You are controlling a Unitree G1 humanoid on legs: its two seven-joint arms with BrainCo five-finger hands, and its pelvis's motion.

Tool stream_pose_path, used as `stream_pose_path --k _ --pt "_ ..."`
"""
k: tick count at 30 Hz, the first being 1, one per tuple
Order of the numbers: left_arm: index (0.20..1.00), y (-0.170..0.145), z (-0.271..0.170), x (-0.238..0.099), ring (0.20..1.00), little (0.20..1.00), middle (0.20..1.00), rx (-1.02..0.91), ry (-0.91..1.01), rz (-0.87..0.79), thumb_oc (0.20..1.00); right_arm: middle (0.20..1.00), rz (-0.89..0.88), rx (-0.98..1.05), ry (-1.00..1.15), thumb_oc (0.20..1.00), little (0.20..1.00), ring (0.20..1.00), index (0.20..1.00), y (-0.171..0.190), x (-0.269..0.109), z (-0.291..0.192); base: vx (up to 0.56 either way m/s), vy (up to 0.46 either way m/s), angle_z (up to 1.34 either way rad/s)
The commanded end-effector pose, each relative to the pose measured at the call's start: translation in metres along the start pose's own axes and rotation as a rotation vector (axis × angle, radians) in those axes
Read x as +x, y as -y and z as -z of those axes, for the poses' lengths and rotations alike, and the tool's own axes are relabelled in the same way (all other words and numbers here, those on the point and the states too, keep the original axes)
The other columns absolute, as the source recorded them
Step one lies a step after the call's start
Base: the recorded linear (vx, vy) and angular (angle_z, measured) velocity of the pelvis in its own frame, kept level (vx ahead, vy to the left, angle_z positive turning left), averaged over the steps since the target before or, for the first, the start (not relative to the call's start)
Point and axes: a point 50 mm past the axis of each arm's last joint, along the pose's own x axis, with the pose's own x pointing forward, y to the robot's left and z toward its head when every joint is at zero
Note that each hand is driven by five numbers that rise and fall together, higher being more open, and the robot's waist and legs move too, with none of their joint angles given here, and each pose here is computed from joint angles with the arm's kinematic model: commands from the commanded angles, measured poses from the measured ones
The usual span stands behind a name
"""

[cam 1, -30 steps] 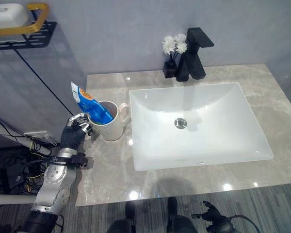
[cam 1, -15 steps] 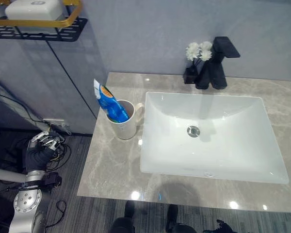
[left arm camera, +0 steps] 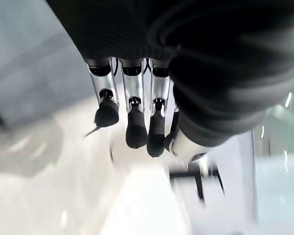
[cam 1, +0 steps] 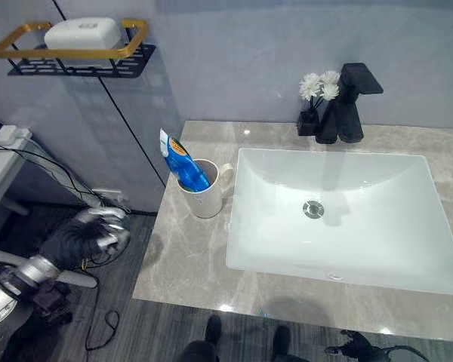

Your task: Put brush and paste in cup on sink, flatten towel.

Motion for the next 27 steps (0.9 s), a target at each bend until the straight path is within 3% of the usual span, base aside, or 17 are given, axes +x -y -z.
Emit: stream_pose_path --k 1,15,27 --pt "0.2 -0.008 -0.018 0.003 0.2 0.2 0.2 0.034 0.048 0.062 0.2 1.0 -0.013 -0.058 0.11 1.0 1.0 1.0 1.0 0.004 0.006 -0.036 -0.01 0.0 -0.13" --pt "0.2 -0.003 -0.013 0.013 0.2 0.2 0.2 -0.003 0.033 0.131 0.2 1.0 -0.044 -0.069 0.121 1.0 1.0 1.0 1.0 -0.005 0.004 -0.031 0.0 0.009 -0.06" --pt "0.2 0.011 -0.002 0.055 0.2 0.2 0.2 0.006 0.065 0.248 0.2 1.0 -0.03 -0.077 0.143 1.0 1.0 1.0 1.0 -0.001 0.003 -0.035 0.03 0.011 -0.11"
